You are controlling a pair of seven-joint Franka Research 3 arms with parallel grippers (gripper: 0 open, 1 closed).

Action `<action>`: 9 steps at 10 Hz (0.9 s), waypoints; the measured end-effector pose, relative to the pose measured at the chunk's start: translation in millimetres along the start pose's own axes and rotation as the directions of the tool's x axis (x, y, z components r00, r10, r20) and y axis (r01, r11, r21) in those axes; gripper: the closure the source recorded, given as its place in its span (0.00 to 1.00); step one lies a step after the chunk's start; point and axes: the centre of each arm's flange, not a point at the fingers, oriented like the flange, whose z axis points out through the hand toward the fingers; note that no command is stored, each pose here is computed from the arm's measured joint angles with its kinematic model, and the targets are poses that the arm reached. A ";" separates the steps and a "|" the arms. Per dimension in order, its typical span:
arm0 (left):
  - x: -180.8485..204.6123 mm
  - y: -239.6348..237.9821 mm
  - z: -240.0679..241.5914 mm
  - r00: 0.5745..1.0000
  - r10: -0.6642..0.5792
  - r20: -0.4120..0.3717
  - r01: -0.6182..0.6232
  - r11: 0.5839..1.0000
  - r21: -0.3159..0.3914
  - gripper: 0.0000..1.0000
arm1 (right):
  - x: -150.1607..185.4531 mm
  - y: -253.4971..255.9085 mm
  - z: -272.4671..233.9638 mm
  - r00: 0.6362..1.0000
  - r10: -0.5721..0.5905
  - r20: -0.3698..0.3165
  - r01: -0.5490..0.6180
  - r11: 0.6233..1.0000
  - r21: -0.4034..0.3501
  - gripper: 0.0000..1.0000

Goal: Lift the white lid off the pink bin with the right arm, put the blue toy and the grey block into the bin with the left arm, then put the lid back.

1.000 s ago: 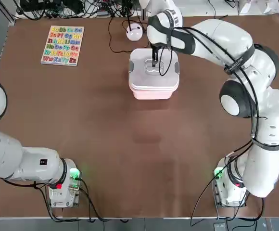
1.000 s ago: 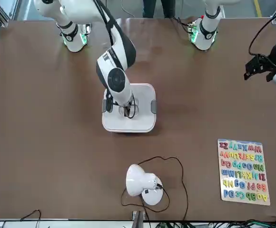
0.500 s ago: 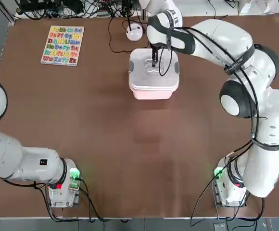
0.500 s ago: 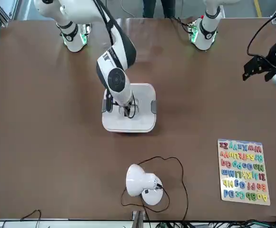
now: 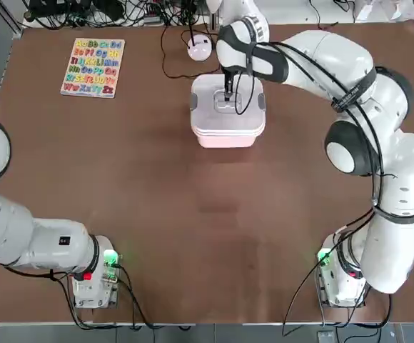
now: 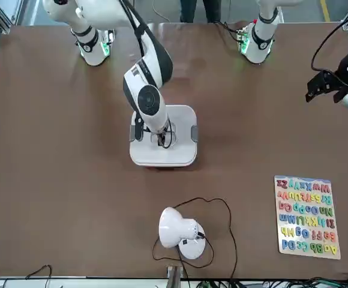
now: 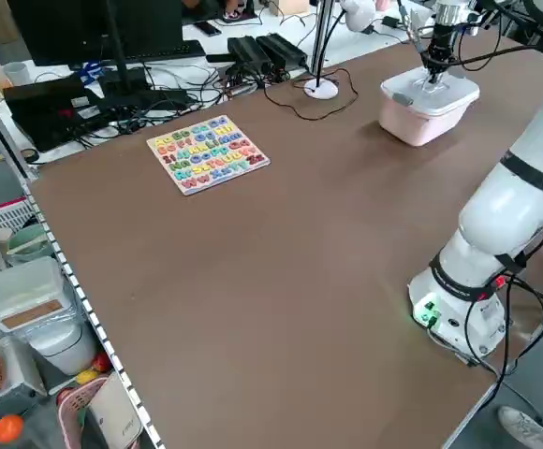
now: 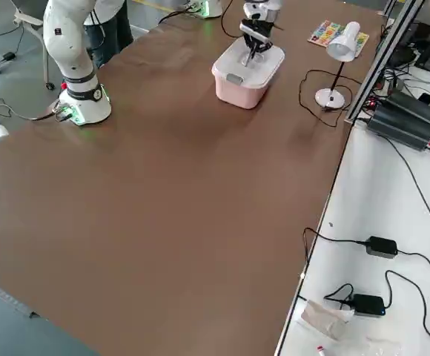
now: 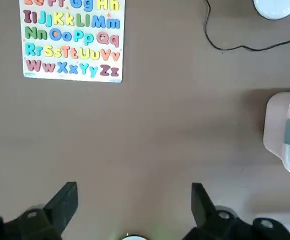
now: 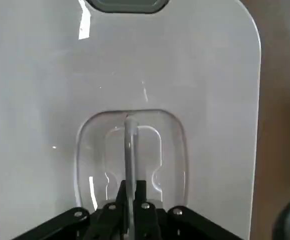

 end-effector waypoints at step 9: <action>1.4 2.4 2.5 1.000 -0.003 0.005 0.003 1.000 0.000 0.00 | -1.6 3.2 6.6 1.000 -0.018 -0.012 0.018 1.000 -0.014 0.64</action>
